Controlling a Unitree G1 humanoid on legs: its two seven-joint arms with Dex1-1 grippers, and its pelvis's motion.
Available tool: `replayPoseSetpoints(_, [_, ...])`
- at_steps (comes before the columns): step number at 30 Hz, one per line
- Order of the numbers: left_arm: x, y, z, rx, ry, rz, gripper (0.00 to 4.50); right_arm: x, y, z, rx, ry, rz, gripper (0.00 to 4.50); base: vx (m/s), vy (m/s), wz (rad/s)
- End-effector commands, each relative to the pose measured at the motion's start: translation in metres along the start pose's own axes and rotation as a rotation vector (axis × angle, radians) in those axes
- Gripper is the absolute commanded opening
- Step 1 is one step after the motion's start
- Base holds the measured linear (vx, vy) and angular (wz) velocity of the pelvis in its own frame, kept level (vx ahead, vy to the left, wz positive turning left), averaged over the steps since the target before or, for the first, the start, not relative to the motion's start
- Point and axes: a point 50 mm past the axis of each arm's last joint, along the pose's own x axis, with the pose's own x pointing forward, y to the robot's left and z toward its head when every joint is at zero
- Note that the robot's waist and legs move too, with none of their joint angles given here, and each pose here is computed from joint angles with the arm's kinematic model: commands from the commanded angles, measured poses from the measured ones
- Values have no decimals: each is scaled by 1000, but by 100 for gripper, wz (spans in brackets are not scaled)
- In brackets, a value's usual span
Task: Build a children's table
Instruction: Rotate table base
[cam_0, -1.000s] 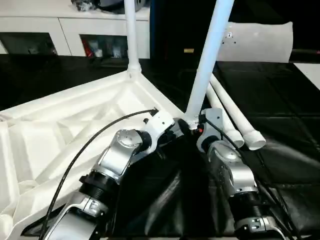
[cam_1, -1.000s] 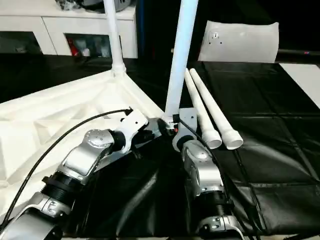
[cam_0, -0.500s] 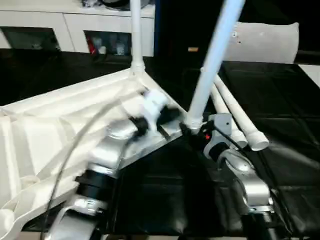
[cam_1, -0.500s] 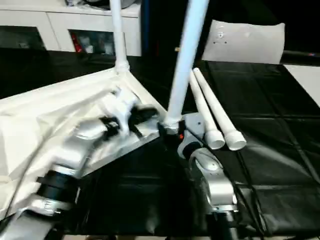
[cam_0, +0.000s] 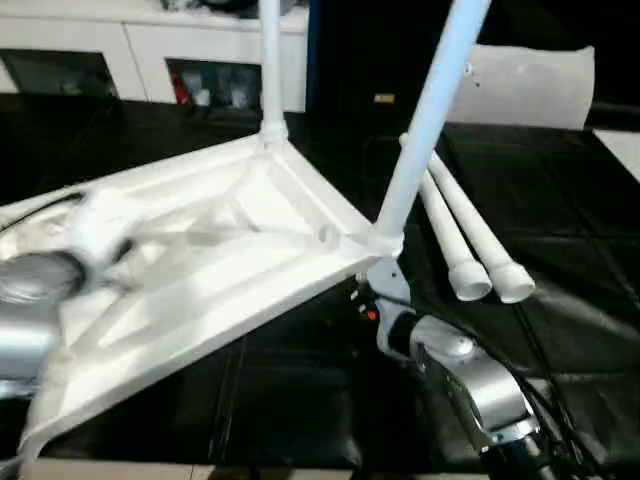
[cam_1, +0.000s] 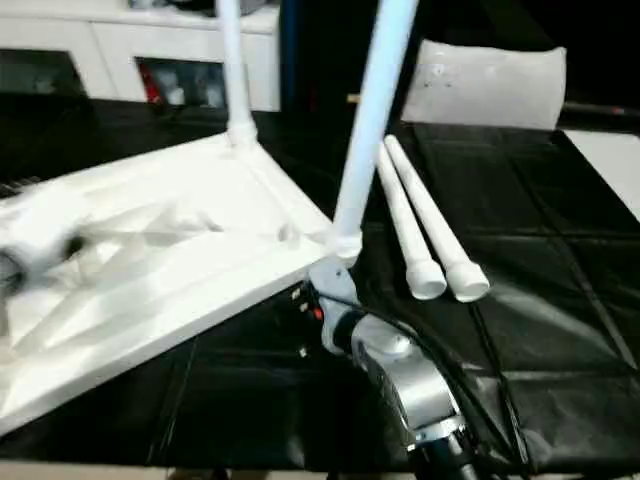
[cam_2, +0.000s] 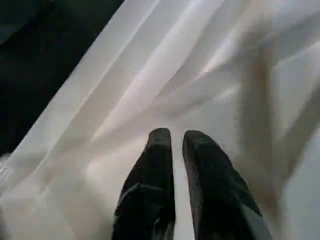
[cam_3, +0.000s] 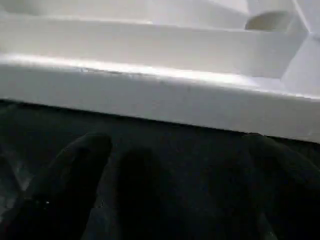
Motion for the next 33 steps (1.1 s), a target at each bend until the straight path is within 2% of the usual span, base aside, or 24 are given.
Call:
replayPoseSetpoints(1, [-4,3,-6,25,44,22,17,1,-6,-3,-11,36,-36,450,0,0,0])
replayPoseSetpoints(4, [-5,-1,-20,39,121,15,8,5,-9,-4,-14,58,-50,450,0,0,0])
replayPoseSetpoints(7, [-2,-14,-23,5,124,-64,8,11,-9,-1,-23,50,-43,450,0,0,0])
replayPoseSetpoints(10, [-2,-19,-23,1,127,-100,8,14,-9,0,-26,50,-40,450,0,0,0])
replayPoseSetpoints(14, [-1,-48,-30,4,128,-340,8,33,-11,3,-26,54,-45,450,0,0,0])
replayPoseSetpoints(16, [-7,-64,-26,-25,93,-485,8,41,-14,4,-33,63,-57,450,0,0,0])
replayPoseSetpoints(19, [-10,-72,-22,-39,71,-554,8,44,-15,5,-34,65,-60,450,0,0,0])
replayPoseSetpoints(20, [-13,-82,-15,-31,12,-636,8,47,-14,7,-25,61,-58,450,0,0,0])
replayPoseSetpoints(21, [-19,-96,-3,-8,-102,-762,8,51,-13,10,-20,57,-54,450,0,0,0])
replayPoseSetpoints(24, [-24,-109,7,7,-177,-876,8,56,-11,14,-26,51,-47,450,0,0,0])
replayPoseSetpoints(31, [-13,-121,30,13,-276,-900,8,62,-11,16,-47,37,-41,450,0,0,0])
replayPoseSetpoints(33, [4,-120,41,25,-311,-811,8,62,-15,18,-49,28,-67,450,0,0,0])
